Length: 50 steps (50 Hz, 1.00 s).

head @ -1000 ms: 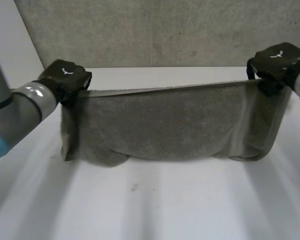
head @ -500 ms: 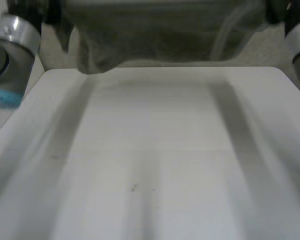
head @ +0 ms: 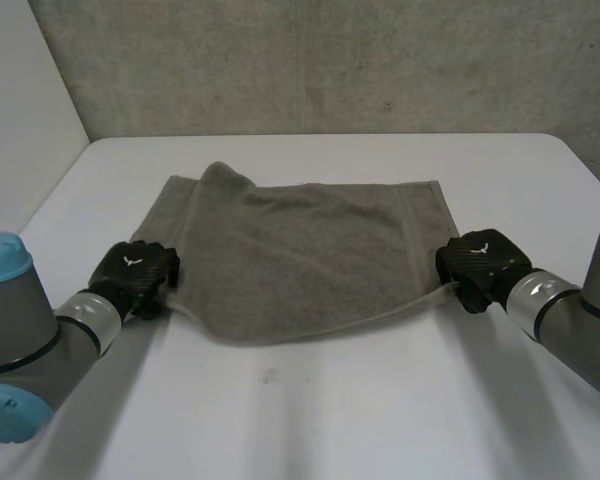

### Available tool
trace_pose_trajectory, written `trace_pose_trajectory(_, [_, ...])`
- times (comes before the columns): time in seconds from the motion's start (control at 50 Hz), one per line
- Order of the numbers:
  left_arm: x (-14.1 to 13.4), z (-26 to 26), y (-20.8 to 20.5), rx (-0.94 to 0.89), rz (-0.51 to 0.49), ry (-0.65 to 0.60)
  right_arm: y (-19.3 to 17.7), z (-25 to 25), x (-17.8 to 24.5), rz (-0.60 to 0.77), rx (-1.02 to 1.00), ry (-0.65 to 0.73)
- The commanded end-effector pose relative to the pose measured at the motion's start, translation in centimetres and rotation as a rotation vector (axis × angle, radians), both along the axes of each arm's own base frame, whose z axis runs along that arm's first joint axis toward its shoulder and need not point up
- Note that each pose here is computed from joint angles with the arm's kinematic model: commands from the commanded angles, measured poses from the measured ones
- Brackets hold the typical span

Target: Fold the towel.

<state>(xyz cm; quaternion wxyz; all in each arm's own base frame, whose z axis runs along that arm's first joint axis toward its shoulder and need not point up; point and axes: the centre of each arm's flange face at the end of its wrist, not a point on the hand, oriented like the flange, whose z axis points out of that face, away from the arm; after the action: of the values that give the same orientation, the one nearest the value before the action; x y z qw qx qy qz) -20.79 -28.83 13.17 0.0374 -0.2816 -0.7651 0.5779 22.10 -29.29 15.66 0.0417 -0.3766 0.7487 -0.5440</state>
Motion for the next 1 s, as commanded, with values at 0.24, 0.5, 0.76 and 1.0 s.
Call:
trace_pose_trajectory(0.24, [2.1,-0.8,-0.4,-0.043,0.048,-0.067,-0.7,0.7,-1.7,-0.063,-0.023,-0.012])
trace_pose_trajectory(0.5, [3.0,-1.1,-1.4,-0.117,0.084,-0.061,-0.8,0.6,-2.0,-0.071,-0.02,-0.011])
trace_pose_trajectory(0.76, [3.0,-1.1,-0.5,-0.094,0.076,-0.066,-0.9,0.9,-1.9,-0.074,-0.029,-0.008])
trace_pose_trajectory(1.0, [3.5,4.9,4.7,-0.098,0.051,-0.123,0.7,6.8,-3.1,-0.095,-0.069,0.004])
